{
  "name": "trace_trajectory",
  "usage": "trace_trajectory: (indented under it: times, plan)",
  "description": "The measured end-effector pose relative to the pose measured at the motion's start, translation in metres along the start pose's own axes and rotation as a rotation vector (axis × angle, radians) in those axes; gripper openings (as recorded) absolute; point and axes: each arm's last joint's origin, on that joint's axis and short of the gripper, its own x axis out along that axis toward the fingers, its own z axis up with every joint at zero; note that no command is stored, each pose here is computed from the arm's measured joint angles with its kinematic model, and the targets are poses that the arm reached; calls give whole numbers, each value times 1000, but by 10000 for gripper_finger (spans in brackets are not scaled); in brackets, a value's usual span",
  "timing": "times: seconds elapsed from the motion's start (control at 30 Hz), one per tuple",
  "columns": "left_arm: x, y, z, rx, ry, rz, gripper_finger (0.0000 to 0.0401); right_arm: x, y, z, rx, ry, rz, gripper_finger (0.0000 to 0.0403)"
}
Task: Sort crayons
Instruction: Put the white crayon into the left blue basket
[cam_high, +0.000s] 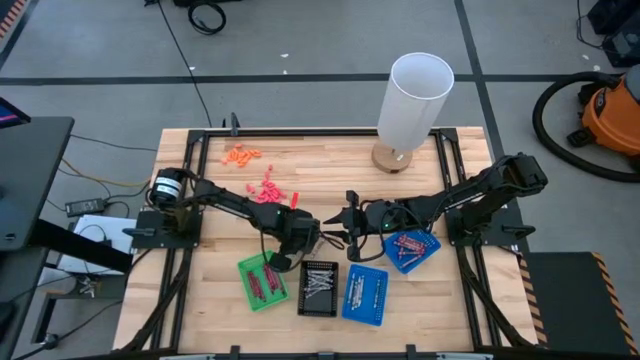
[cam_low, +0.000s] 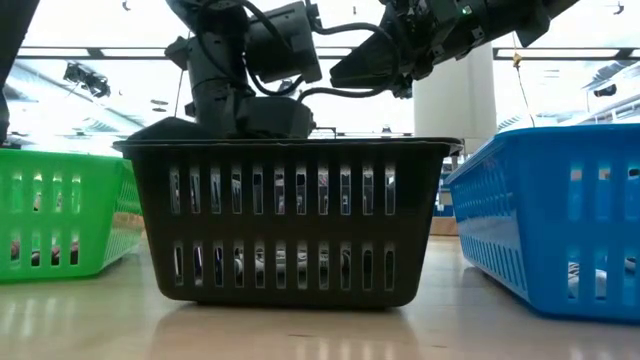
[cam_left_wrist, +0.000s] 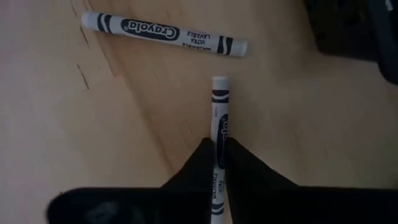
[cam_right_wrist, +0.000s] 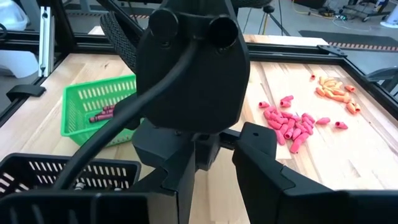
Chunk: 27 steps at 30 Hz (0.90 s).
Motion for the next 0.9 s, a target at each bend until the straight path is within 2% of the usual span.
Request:
trace_trajectory:
  times: [0.1, 0.33, 0.57, 0.77, 0.9]
  plan:
    - [0, 0, 0, -10, 2, 16, 10, 0, 0, 0, 2, 0, -1, 121]
    - [-5, -1, 1, -20, -1, 47, 15, 0, -1, 0, 3, 1, -18, 121]
    - [-20, -6, 0, 2, 39, 251, 15, -1, -1, 1, 10, 0, -45, 121]
    - [-30, -7, -2, -16, 57, 321, 16, -22, -2, 12, 0, -12, -188, 122]
    - [-33, -11, -2, -3, 61, 319, 16, -38, 2, 24, -9, -63, -189, 122]
